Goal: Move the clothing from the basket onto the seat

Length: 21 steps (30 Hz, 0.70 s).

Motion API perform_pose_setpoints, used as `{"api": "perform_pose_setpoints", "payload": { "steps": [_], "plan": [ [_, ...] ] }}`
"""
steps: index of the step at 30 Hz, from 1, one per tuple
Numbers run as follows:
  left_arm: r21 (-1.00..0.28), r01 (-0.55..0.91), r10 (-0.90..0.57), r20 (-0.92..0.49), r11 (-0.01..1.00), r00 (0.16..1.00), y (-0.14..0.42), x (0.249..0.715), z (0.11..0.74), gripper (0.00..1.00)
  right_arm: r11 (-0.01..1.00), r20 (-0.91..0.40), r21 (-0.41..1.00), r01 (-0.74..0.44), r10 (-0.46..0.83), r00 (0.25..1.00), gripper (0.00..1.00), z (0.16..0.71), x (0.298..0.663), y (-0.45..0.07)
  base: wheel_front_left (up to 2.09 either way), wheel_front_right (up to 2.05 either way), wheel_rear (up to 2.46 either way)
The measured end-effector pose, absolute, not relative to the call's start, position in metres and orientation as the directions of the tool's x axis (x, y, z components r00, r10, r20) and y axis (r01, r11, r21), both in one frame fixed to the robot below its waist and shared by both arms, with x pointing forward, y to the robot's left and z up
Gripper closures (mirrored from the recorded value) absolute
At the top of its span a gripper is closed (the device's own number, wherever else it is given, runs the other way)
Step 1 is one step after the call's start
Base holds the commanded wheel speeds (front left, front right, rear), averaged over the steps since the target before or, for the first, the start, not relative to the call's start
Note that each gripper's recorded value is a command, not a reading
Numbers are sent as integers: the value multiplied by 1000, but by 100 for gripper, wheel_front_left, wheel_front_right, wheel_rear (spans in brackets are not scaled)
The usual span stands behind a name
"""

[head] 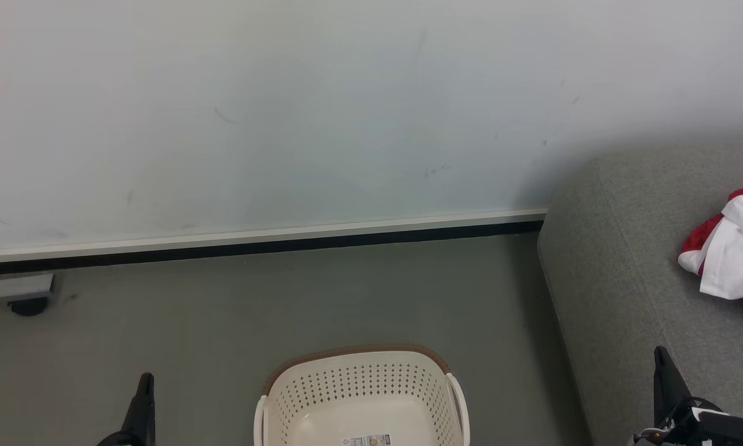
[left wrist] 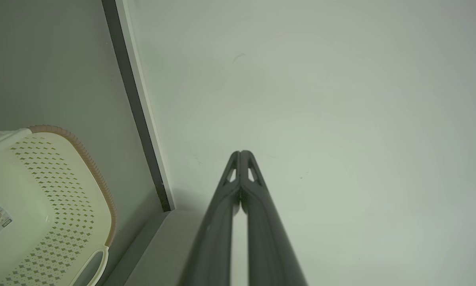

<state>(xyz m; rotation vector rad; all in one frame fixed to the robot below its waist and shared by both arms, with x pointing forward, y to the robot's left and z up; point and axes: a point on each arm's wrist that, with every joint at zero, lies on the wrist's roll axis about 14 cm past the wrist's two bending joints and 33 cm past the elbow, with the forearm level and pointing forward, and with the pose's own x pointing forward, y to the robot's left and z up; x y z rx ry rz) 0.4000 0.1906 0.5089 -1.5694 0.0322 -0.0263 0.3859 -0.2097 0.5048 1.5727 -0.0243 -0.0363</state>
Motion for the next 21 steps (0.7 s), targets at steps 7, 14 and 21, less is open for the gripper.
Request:
{"api": "perform_pose_setpoints", "payload": {
  "steps": [7,14,21],
  "plan": [
    [-1000,-4,-37,-4,1,999,191,400,509,100,-3,-7,1000,7,-39,999,100,505,386,-210,0,0,0],
    [-1000,-4,-37,-4,1,999,191,400,509,100,-4,-7,1000,7,-37,999,100,505,386,-209,0,0,0],
    [-1000,-4,-37,-4,1,999,191,400,509,100,-5,-7,1000,7,-37,999,100,505,386,-209,0,0,0]
  ]
}}
